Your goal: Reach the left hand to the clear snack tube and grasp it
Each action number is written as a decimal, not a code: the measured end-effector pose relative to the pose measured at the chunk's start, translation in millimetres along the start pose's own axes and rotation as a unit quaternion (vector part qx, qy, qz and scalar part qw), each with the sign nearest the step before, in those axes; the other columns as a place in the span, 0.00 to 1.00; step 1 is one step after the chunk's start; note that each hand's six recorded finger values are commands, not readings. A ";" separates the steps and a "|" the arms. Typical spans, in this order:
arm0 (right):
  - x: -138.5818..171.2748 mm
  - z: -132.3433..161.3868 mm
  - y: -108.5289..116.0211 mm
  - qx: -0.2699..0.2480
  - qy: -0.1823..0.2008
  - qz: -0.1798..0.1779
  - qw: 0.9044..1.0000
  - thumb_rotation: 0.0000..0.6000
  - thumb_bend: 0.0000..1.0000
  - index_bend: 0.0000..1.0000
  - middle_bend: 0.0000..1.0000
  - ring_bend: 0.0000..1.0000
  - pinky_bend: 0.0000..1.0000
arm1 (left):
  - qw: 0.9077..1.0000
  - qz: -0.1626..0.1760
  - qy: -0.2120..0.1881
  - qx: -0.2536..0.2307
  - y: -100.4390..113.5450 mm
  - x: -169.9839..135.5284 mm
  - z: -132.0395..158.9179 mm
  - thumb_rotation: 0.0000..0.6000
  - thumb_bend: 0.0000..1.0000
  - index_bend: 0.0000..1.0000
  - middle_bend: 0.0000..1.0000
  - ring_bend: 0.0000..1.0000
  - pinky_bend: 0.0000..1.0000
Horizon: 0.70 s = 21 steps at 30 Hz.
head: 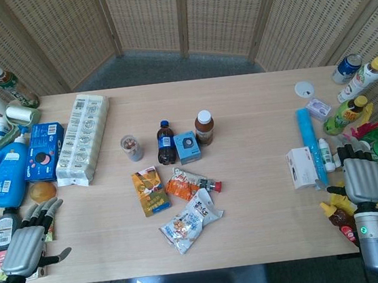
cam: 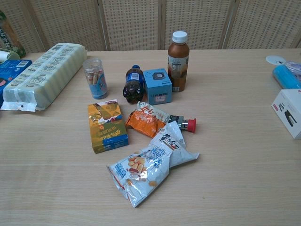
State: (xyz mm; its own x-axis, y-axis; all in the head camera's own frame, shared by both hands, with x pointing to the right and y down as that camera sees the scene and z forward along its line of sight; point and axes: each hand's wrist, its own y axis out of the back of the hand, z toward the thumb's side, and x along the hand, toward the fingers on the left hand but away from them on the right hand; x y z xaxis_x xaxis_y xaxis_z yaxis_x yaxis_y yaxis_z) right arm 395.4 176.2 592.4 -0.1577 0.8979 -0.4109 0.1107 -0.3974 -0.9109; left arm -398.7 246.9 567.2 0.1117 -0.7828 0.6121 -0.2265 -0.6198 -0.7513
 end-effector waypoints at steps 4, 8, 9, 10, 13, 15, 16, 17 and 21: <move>0.9 2.1 -1.4 -0.009 0.004 0.001 1.000 0.83 0.17 0.00 0.00 0.00 0.00 | 1.000 -0.004 -0.001 -0.004 -1.8 0.1 0.4 1.00 0.22 0.06 0.02 0.00 0.00; 3.2 5.0 -2.3 -0.013 0.013 0.003 1.000 0.84 0.17 0.00 0.00 0.00 0.00 | 1.000 -0.005 -0.002 -0.011 -1.3 0.9 0.5 1.00 0.22 0.06 0.02 0.00 0.00; 4.0 5.1 -2.5 -0.016 0.013 0.003 1.000 0.83 0.17 0.00 0.00 0.00 0.00 | 1.000 -0.005 -0.003 -0.012 -0.8 1.4 0.6 1.00 0.22 0.06 0.02 0.00 0.00; 4.7 5.0 -2.7 -0.018 0.014 0.003 1.000 0.84 0.17 0.00 0.00 0.00 0.00 | 1.000 -0.004 -0.005 -0.015 0.1 2.5 0.9 1.00 0.22 0.05 0.02 0.00 0.00; 7.5 4.3 -4.4 -0.024 0.013 0.005 1.000 0.83 0.17 0.00 0.00 0.00 0.00 | 1.000 -0.005 -0.008 -0.026 1.0 7.3 1.6 1.00 0.22 0.05 0.01 0.00 0.00; 9.2 4.6 -5.0 -0.028 0.014 0.006 1.000 0.83 0.17 0.00 0.00 0.00 0.00 | 0.999 -0.007 -0.009 -0.038 0.9 12.0 1.1 1.00 0.22 0.04 0.01 0.00 0.00; 9.9 4.4 -5.2 -0.028 0.014 0.007 0.999 0.83 0.17 0.00 0.00 0.00 0.00 | 0.999 -0.010 -0.008 -0.048 0.7 16.3 0.0 1.00 0.22 0.04 0.01 0.00 0.00; 10.9 4.1 -5.2 -0.029 0.013 0.007 0.999 0.83 0.17 0.00 0.00 0.00 0.00 | 0.998 -0.012 -0.006 -0.054 0.3 20.2 -1.2 1.00 0.22 0.03 0.00 0.00 0.00; 13.3 3.9 -5.1 -0.030 0.013 0.009 0.999 0.83 0.17 0.00 0.00 0.00 0.00 | 0.997 -0.024 0.003 -0.077 -2.4 41.2 -5.8 1.00 0.22 0.00 0.00 0.00 0.00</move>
State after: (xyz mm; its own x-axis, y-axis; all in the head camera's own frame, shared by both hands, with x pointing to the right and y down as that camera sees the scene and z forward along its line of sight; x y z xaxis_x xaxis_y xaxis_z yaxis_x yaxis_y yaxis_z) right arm 388.9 189.5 591.4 -0.1301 0.8952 -0.4263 0.1731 -0.4028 -0.8988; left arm -399.1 216.5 595.6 0.1210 -0.7516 0.6485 -0.3664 -0.6409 -0.6745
